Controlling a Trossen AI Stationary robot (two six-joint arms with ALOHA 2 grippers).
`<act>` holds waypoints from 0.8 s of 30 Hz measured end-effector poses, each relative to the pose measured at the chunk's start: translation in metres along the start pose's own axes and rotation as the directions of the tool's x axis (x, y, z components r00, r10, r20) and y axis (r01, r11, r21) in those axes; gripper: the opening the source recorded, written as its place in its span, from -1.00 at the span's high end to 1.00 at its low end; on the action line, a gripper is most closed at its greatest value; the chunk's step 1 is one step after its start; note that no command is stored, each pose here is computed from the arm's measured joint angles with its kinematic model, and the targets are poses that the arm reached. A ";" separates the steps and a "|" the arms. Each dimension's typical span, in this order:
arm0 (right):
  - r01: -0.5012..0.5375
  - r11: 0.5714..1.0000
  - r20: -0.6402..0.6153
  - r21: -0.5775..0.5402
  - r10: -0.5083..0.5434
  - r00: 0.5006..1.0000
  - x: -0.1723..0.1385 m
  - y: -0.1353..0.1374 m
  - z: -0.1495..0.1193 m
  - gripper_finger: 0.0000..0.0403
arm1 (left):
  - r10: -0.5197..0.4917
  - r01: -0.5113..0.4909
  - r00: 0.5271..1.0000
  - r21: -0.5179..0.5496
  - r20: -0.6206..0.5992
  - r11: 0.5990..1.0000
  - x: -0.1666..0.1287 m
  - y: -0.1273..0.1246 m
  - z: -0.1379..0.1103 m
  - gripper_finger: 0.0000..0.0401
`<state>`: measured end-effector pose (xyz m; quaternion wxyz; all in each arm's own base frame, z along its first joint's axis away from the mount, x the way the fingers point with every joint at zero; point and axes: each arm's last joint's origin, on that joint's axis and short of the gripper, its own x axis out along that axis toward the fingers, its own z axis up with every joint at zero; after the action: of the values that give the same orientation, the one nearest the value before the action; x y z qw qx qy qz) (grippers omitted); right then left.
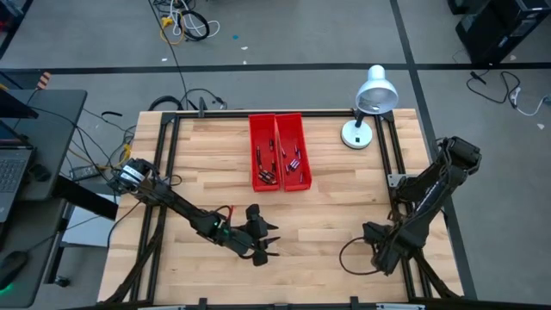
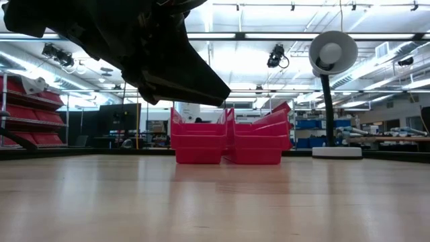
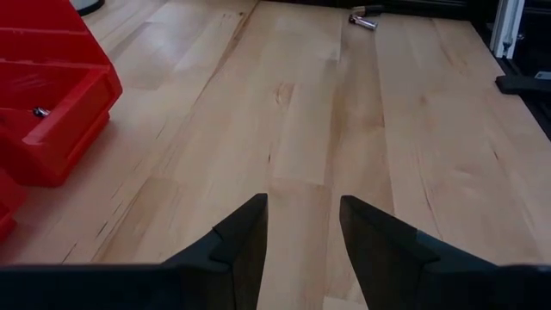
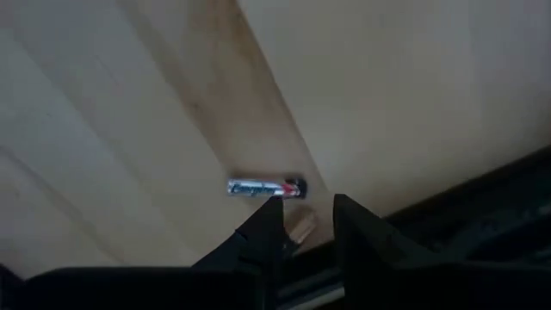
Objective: Sort batteries
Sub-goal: Put the black battery into the left red bin
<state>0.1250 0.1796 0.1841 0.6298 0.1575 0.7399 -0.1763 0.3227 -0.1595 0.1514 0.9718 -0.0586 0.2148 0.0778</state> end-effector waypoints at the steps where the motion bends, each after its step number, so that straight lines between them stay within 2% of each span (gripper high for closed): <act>1: 0.005 1.000 -0.021 0.000 -0.005 1.000 0.002 -0.001 -0.001 0.55 | 0.000 0.000 1.000 0.000 0.000 1.000 0.000 0.000 0.000 0.19; 8: 0.038 0.999 -0.163 -0.005 -0.038 0.986 0.019 -0.005 -0.004 0.55 | 0.001 -0.001 1.000 0.001 -0.001 1.000 0.000 0.000 0.000 0.19; 24: 0.048 0.999 -0.183 -0.024 -0.051 0.982 0.039 0.010 -0.003 0.50 | 0.000 0.000 1.000 0.001 -0.001 1.000 0.000 0.000 0.000 0.19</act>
<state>0.1206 0.1906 0.1457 0.5558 0.1487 0.8002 -0.1695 0.3227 -0.1595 0.1512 0.9717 -0.0582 0.2155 0.0778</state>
